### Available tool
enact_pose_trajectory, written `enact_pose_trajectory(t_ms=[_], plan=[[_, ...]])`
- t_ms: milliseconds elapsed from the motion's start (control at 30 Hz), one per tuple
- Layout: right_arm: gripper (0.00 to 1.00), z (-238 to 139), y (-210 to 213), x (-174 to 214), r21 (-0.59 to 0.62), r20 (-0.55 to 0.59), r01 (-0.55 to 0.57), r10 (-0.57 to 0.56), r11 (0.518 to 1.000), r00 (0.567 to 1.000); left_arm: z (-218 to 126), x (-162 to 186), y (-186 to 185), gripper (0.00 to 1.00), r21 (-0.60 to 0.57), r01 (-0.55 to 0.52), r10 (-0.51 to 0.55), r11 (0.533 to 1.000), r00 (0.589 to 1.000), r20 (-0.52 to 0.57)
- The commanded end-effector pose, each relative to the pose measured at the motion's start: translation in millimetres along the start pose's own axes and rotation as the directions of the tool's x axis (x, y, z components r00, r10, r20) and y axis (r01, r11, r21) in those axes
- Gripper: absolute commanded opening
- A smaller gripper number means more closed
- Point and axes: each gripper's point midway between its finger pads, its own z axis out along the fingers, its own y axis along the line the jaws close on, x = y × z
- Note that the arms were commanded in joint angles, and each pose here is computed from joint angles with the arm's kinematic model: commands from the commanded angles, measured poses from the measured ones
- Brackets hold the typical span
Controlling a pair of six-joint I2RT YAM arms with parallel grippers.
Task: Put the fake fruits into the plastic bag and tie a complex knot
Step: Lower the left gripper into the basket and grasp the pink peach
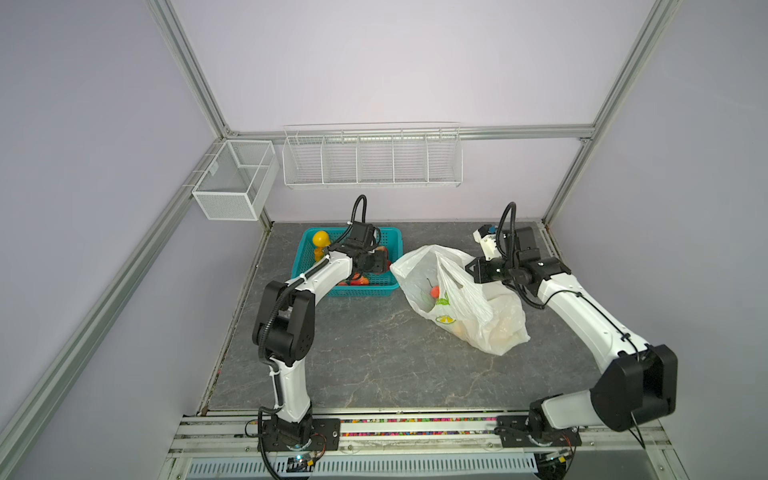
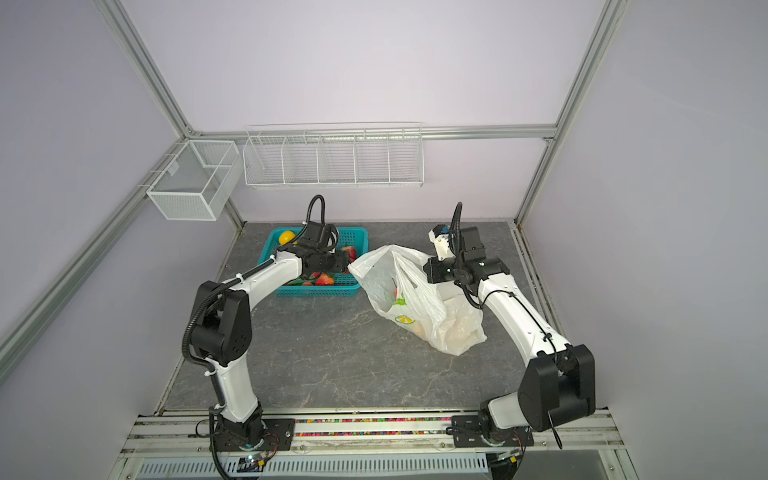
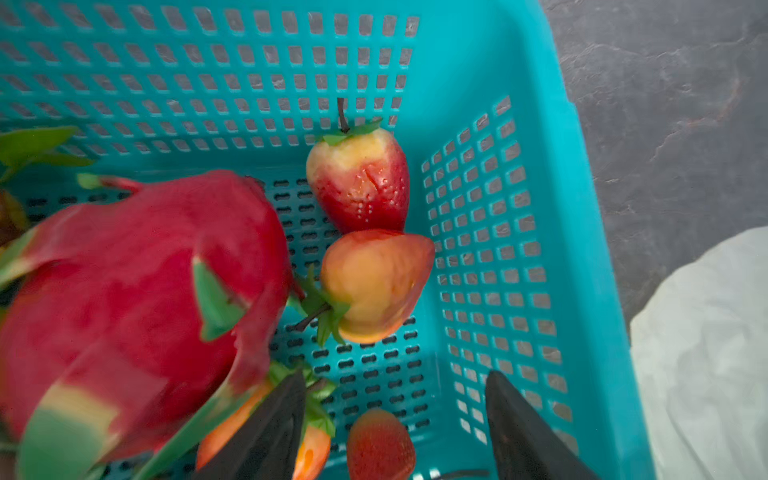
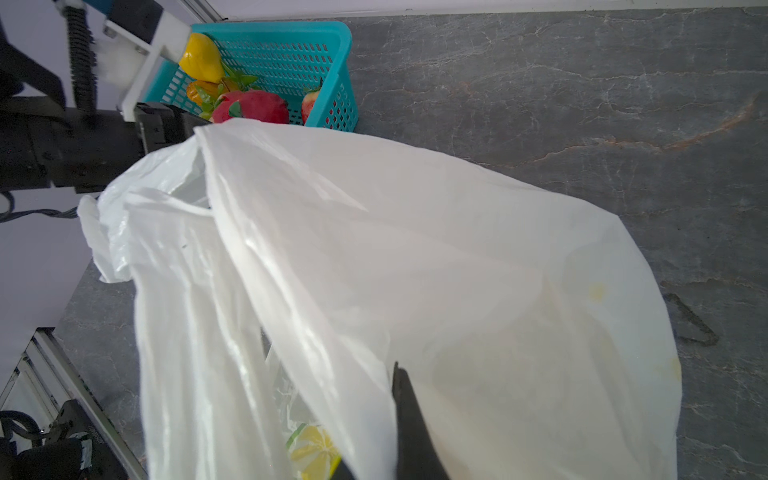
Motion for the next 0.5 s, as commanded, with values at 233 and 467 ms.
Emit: enact_pose_trajectory(t_ms=[233, 467], plan=[[0.1, -4.1, 4.0, -5.1, -0.009, 0.027, 0.027, -0.027, 1.0, 0.999, 41.6, 0.1, 10.7, 0.78, -0.132, -0.086, 0.074, 0.988, 0.993, -0.094], [0.1, -7.3, 4.5, -5.2, -0.005, 0.032, 0.031, -0.031, 1.0, 0.999, 60.9, 2.8, 5.8, 0.82, -0.143, -0.13, 0.112, 0.981, 0.985, -0.128]])
